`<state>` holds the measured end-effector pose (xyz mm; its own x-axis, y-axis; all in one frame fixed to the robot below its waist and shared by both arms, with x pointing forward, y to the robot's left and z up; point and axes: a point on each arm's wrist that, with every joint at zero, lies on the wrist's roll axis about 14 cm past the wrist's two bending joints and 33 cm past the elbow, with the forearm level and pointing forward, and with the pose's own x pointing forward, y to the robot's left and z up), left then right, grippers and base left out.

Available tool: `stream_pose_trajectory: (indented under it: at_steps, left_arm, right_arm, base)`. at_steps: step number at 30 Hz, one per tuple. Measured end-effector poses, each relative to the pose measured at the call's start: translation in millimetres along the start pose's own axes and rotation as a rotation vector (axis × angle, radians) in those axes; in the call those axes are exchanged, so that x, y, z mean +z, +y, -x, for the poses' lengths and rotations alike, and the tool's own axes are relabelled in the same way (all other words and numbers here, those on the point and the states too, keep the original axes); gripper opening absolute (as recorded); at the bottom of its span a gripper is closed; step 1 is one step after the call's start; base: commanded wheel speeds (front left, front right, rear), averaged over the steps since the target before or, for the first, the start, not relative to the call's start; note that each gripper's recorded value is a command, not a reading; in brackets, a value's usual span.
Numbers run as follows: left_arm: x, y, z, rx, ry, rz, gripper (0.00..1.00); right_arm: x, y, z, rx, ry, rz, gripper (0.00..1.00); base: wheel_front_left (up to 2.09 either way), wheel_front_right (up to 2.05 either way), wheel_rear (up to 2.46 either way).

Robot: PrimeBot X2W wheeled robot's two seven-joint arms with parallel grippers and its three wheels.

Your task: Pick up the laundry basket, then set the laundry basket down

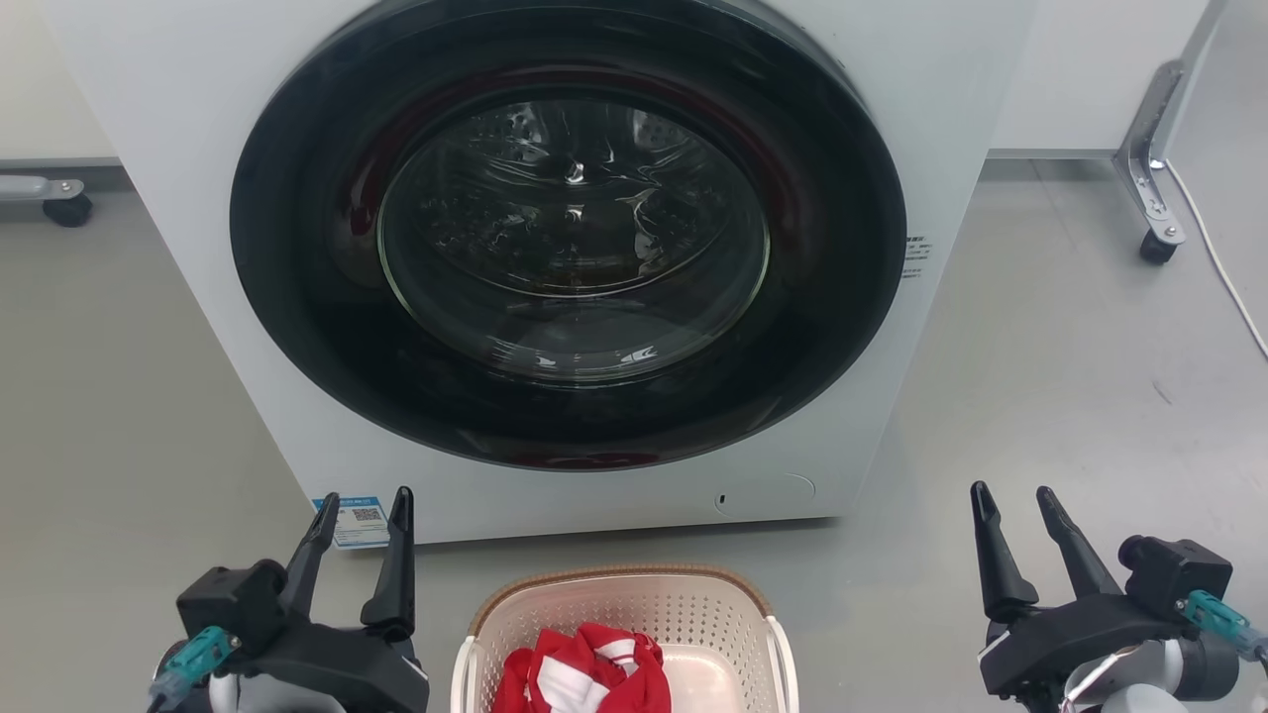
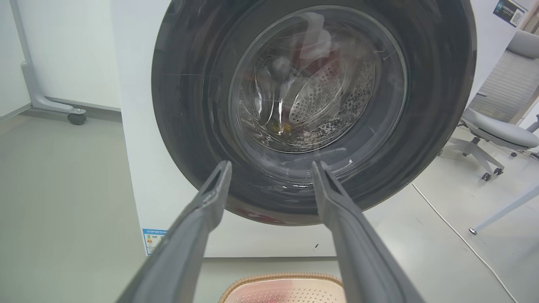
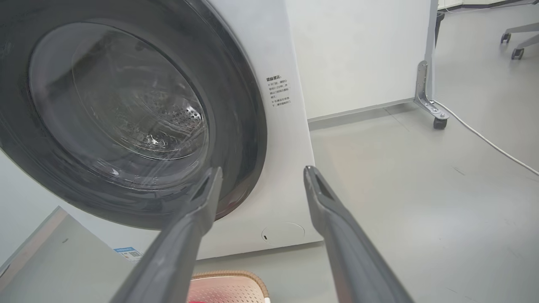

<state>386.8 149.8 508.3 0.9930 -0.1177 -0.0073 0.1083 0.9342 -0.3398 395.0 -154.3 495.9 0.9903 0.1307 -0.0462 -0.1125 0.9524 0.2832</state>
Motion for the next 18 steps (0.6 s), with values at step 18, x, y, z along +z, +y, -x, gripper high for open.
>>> stream_pose_trajectory:
  at_steps: [18]
  left_arm:
    - [-2.1, -7.8, 2.3, -0.029, -0.038, -0.210, 1.00]
  right_arm:
    - [-5.5, 6.4, 1.1, 0.030, -0.023, 0.212, 1.00]
  base:
    - [0.00, 0.00, 0.00]
